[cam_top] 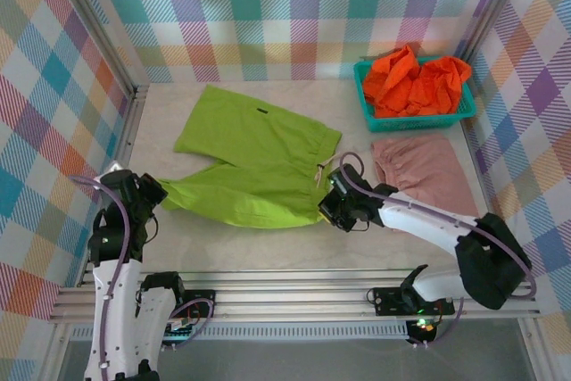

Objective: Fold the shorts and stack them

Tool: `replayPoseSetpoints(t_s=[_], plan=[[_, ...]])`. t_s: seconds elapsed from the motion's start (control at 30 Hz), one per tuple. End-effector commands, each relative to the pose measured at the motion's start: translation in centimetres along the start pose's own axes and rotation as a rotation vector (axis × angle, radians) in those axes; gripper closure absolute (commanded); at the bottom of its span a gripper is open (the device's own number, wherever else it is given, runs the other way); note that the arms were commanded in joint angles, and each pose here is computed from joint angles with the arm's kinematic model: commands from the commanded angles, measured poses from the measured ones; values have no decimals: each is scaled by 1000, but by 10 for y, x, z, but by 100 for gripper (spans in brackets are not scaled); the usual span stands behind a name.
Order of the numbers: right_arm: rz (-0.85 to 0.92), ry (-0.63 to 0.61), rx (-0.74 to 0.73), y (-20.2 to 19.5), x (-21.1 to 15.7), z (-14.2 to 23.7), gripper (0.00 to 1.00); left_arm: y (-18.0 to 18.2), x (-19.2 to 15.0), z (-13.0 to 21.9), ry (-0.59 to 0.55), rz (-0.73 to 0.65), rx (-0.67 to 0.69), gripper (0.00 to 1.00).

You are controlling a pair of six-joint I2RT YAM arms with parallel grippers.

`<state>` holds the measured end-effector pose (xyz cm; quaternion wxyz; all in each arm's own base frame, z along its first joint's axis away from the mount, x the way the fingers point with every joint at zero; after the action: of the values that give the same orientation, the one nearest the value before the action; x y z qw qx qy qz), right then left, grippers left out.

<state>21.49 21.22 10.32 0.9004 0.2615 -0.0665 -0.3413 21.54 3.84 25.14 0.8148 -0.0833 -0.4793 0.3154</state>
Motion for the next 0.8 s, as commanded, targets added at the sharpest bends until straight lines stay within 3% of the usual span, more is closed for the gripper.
replayPoseSetpoints(t_s=[0.0,0.27,0.47,0.63,0.77], plan=[[94,-82,9,12,8,28,100,-17,36,25,-97,-11,-30,100],[197,-148,73,32,13,74,100,-37,80,69,-192,-94,-35,100],[197,-131,70,28,9,83,100,-48,89,89,-211,-111,-86,100],[210,-162,65,31,15,87,100,-51,89,83,-198,-116,-96,100],[210,-177,80,45,29,90,100,-54,90,57,-145,-107,-79,100]])
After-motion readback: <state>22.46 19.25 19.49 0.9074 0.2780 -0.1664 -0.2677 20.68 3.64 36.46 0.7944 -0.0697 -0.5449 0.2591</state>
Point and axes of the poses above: each hand's point on the last joint's axis, 136 mm out from that joint toward the fingers, its own z axis back along the fingers, its own y axis along the line the jaws close on, x = y × z, the point moved 3 cm from there along z, back along the fingers, and after that the axes turned 4 degrees about -z, right-handed, at the moved point
